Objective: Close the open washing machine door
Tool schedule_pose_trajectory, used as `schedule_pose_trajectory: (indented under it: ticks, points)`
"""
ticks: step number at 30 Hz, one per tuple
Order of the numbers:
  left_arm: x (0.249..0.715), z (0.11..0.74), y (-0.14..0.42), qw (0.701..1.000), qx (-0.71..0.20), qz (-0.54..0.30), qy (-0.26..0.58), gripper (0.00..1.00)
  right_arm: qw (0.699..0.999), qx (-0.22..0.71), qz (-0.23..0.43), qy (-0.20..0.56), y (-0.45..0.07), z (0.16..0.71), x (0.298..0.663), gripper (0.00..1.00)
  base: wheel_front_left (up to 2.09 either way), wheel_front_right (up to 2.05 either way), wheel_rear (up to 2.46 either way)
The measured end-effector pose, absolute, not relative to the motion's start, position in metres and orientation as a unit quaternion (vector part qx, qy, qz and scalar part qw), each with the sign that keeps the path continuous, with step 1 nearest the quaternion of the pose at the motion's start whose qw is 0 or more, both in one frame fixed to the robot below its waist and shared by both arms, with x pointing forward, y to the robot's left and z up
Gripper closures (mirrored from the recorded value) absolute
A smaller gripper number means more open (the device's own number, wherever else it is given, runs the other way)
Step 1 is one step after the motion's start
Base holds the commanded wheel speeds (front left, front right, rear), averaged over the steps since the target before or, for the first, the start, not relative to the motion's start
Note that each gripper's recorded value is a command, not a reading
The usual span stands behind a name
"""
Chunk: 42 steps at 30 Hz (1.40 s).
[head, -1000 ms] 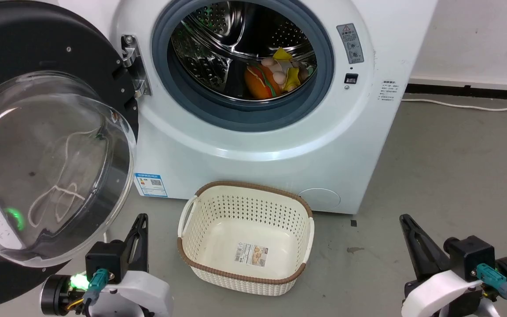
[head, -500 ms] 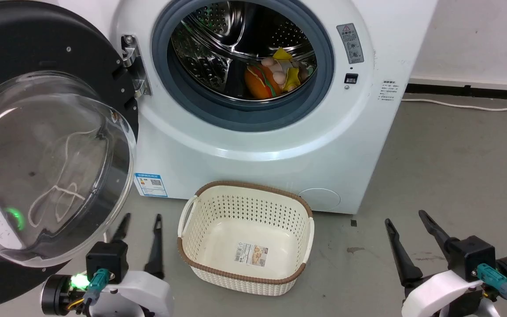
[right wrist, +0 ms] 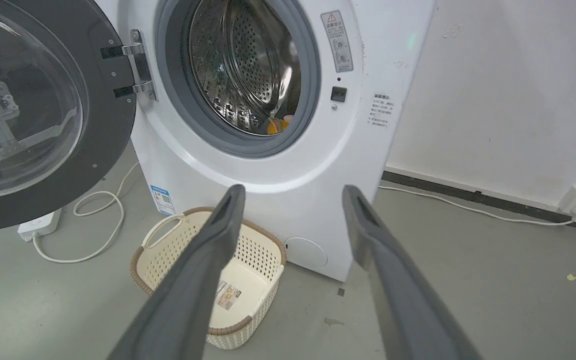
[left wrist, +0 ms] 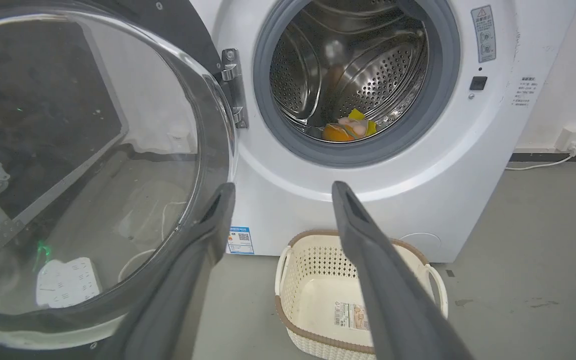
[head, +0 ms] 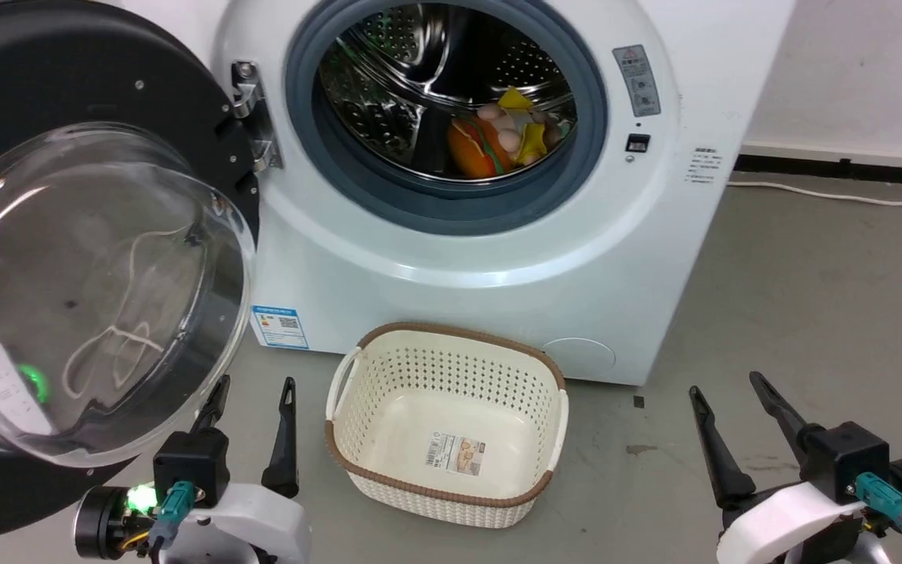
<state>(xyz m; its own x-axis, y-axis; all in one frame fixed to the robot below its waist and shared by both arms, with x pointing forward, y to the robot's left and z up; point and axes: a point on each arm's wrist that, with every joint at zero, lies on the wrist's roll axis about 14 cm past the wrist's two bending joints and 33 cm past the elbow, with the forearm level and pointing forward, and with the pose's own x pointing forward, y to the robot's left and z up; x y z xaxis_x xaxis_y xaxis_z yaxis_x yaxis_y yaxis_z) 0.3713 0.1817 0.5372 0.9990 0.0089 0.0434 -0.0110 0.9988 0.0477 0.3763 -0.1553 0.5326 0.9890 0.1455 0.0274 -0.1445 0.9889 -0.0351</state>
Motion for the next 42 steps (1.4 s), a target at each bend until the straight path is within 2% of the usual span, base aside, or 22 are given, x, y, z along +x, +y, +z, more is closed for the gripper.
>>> schedule_pose_trajectory:
  ticks: [42]
  points:
    - [0.301, 0.55, 0.264, 0.986, 0.032, 0.15, -0.066, 0.0, 0.967, 0.006, 0.254, -0.014, -0.028, 0.516, 0.393, 0.0, 0.0, 0.0, 0.0]
